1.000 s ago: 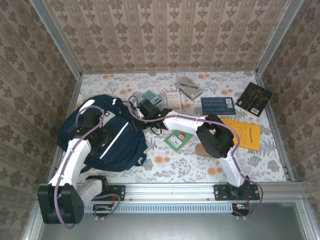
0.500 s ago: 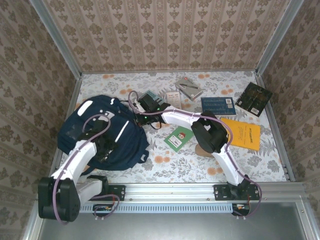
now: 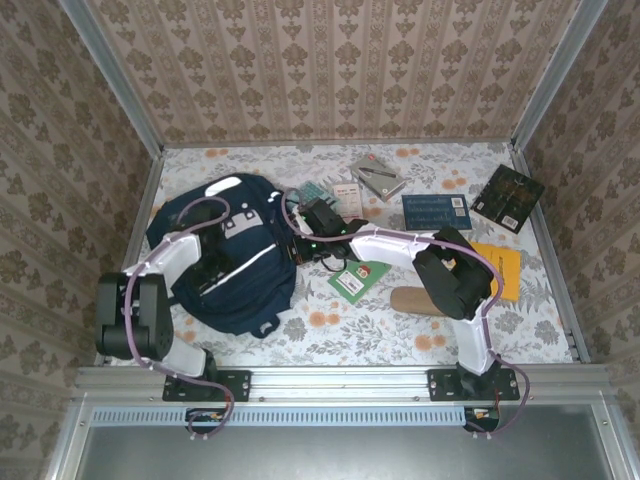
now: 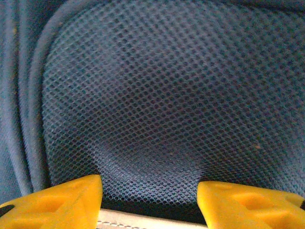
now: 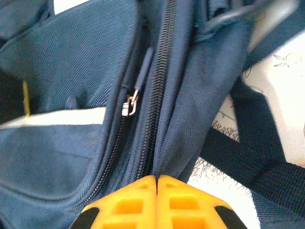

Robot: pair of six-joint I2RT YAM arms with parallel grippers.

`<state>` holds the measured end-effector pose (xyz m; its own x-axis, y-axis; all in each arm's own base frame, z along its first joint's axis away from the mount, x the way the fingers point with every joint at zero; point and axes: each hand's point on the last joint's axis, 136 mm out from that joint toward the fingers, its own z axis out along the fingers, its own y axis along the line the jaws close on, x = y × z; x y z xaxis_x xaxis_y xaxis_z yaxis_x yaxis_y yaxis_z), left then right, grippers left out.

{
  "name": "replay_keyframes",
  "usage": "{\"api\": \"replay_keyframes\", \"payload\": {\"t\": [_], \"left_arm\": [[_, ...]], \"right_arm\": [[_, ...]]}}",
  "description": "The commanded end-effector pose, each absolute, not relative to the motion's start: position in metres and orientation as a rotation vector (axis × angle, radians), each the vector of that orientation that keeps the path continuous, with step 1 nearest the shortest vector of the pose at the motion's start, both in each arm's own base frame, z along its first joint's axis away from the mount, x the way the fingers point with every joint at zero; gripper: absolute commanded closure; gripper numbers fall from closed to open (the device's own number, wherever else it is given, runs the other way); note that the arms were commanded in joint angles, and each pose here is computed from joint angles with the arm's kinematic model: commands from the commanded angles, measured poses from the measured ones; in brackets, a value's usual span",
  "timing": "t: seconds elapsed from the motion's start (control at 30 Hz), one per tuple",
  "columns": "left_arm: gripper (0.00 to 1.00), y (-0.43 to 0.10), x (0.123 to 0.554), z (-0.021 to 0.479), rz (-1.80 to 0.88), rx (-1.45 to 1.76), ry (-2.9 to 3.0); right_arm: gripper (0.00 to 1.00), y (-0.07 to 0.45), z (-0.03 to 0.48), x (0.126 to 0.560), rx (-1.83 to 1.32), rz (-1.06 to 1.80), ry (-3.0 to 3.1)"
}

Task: Pack the student bag
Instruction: Rotate the student bag at the middle-left of the table, then pick up the student bag from the middle-left of the table.

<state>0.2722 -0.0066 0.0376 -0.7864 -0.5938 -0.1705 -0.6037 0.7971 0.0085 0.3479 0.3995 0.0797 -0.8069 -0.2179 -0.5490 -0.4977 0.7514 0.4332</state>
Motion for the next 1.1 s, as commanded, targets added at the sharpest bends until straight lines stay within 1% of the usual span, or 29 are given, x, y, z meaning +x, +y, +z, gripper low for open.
{"api": "replay_keyframes", "payload": {"t": [0.0,0.13,0.23,0.27,0.3,0.37,0.43,0.5,0.6,0.73,0.77,0.9,0.97,1.0,1.07], "left_arm": [[0.36,0.015,0.308,0.032,0.203,-0.865,2.767],[0.36,0.018,0.335,0.046,0.201,-0.773,2.748],[0.35,0.019,0.349,0.065,0.203,-0.702,2.729],[0.33,0.019,0.351,0.072,0.2,-0.683,2.725],[0.32,0.018,0.353,0.081,0.191,-0.669,2.715],[0.31,0.011,0.354,0.095,0.154,-0.621,2.699],[0.31,-0.003,0.353,0.107,0.115,-0.534,2.682],[0.31,-0.026,0.353,0.119,0.066,-0.401,2.671],[0.31,-0.057,0.348,0.127,0.005,-0.246,2.674],[0.33,-0.092,0.337,0.127,-0.059,-0.093,2.699],[0.36,-0.101,0.335,0.127,-0.07,-0.045,2.703],[0.38,-0.133,0.322,0.121,-0.093,0.138,2.721],[0.38,-0.139,0.321,0.115,-0.096,0.176,2.735],[0.39,-0.151,0.315,0.112,-0.102,0.24,2.745],[0.42,-0.16,0.312,0.107,-0.089,0.3,2.76]], "right_arm": [[1.0,0.42,0.097,0.317,-0.609,0.897,2.461],[1.0,0.456,0.096,0.291,-0.71,0.986,2.467],[1.0,0.476,0.098,0.279,-0.784,1.0,2.464],[0.98,0.477,0.099,0.278,-0.794,0.986,2.464],[0.94,0.475,0.102,0.281,-0.78,0.973,2.458],[0.77,0.466,0.11,0.289,-0.741,0.957,2.442],[0.72,0.45,0.117,0.3,-0.683,0.934,2.428],[0.59,0.428,0.128,0.311,-0.614,0.912,2.408],[0.54,0.395,0.139,0.325,-0.521,0.875,2.389],[0.52,0.361,0.14,0.333,-0.433,0.82,2.392],[0.52,0.353,0.139,0.334,-0.412,0.806,2.396],[0.52,0.328,0.133,0.337,-0.324,0.769,2.394],[0.53,0.32,0.13,0.337,-0.289,0.773,2.392],[0.53,0.318,0.129,0.337,-0.281,0.773,2.391],[0.53,0.316,0.128,0.336,-0.276,0.768,2.391]]}}
